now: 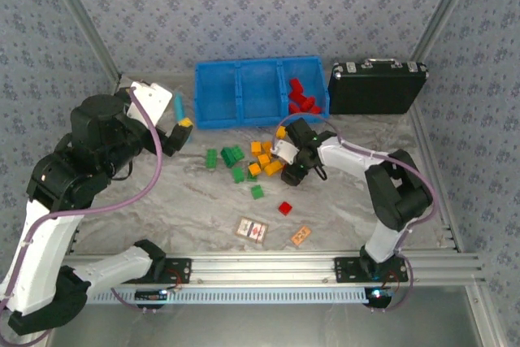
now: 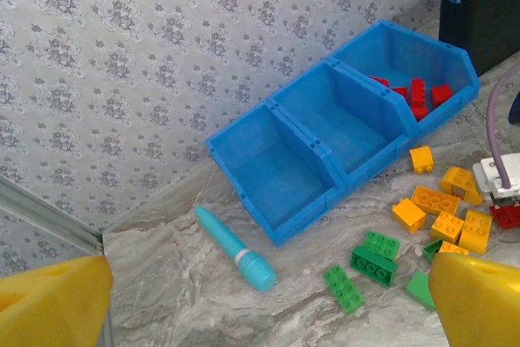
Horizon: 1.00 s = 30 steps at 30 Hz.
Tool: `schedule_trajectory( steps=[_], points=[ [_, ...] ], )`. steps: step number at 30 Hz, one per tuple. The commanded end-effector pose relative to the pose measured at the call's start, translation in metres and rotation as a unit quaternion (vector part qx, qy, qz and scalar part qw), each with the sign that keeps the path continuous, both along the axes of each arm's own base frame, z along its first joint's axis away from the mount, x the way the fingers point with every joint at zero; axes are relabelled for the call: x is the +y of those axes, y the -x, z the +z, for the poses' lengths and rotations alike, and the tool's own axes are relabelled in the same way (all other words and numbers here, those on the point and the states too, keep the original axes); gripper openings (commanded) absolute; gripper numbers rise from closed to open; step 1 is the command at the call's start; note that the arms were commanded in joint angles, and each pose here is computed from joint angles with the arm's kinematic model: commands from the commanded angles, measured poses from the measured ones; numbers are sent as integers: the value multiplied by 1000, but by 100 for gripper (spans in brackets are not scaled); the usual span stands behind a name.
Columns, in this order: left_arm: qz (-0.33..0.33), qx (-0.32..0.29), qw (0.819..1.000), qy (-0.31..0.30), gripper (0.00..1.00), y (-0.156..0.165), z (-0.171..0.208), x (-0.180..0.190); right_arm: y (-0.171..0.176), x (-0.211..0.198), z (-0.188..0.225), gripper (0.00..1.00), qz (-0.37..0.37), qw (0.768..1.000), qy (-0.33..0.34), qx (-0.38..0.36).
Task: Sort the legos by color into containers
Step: Pick up the lego from the center of the table.
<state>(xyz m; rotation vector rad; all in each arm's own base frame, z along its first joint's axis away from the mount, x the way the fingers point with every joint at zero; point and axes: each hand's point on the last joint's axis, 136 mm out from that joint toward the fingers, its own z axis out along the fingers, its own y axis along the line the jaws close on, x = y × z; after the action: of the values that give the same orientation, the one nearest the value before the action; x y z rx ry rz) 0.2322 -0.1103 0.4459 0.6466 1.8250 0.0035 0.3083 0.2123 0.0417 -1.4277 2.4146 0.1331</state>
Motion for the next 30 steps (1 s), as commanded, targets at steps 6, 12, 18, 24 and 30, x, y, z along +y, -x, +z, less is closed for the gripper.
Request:
schedule_trajectory(
  steps=[6,12,18,24,30],
  points=[
    [12,-6,1000,-3,100,-3,3,4,-13,-2,-21,65,19,999,17,24],
    [13,-5,1000,-7,100,-6,7,2,-14,-4,-37,56,13,998,23,55],
    [18,-8,1000,-18,100,-13,8,1,-18,-5,-36,33,3,997,24,72],
    [25,-7,999,-35,100,-22,6,0,-15,-15,-11,19,-21,996,7,84],
    [53,-5,997,-62,100,-37,0,4,-62,-32,50,16,-75,996,-38,2]
  ],
)
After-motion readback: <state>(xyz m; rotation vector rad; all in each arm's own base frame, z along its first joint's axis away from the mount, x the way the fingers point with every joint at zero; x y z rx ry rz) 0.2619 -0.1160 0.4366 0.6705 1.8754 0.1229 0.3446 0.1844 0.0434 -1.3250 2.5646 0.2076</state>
